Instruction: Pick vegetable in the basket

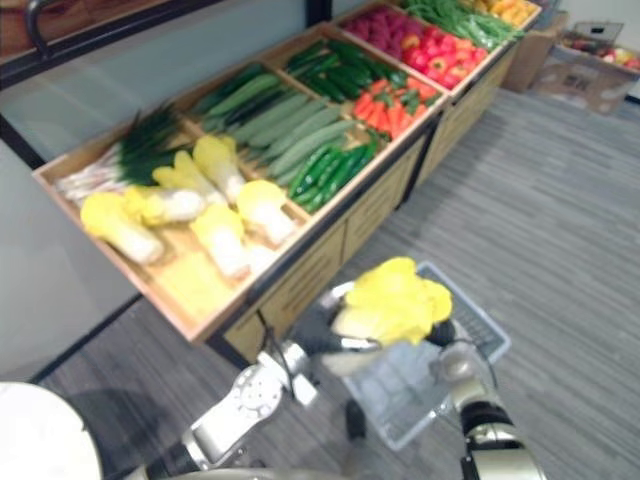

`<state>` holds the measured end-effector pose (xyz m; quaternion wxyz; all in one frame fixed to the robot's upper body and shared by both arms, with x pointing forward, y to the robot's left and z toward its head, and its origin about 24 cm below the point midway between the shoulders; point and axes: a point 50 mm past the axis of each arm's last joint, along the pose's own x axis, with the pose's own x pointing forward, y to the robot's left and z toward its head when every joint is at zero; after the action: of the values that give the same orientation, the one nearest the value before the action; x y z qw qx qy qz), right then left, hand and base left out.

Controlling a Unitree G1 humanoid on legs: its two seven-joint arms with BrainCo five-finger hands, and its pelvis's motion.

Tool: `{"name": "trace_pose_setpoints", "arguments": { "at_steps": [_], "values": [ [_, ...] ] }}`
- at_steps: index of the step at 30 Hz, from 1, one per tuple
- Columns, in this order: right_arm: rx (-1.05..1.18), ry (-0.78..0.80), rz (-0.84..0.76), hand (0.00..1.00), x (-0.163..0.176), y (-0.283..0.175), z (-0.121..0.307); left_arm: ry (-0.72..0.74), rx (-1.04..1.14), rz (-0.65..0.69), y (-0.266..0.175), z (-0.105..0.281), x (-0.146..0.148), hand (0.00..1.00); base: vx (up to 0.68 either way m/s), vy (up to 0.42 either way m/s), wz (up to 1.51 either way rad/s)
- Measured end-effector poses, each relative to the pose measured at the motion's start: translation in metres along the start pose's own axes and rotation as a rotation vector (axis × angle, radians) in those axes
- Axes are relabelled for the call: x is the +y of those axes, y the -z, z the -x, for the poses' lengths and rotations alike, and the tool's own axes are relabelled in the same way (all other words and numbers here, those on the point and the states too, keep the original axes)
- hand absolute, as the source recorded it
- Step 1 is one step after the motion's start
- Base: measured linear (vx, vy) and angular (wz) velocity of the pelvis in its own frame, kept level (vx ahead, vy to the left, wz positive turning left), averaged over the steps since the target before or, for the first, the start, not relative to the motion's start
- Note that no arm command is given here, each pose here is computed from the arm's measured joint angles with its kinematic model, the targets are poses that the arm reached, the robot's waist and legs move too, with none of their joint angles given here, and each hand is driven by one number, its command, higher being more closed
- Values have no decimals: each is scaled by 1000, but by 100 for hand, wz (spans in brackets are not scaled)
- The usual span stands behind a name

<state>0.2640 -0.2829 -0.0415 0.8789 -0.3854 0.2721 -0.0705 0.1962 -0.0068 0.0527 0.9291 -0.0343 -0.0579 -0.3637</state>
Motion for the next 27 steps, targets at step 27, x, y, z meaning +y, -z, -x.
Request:
{"name": "trace_pose_setpoints", "arguments": {
  "at_steps": [27],
  "values": [
    [-262,-70,-136,100,8,-76,1,-196,350,-410,67,-20,61,100,7,18,-5]
  ]
}}
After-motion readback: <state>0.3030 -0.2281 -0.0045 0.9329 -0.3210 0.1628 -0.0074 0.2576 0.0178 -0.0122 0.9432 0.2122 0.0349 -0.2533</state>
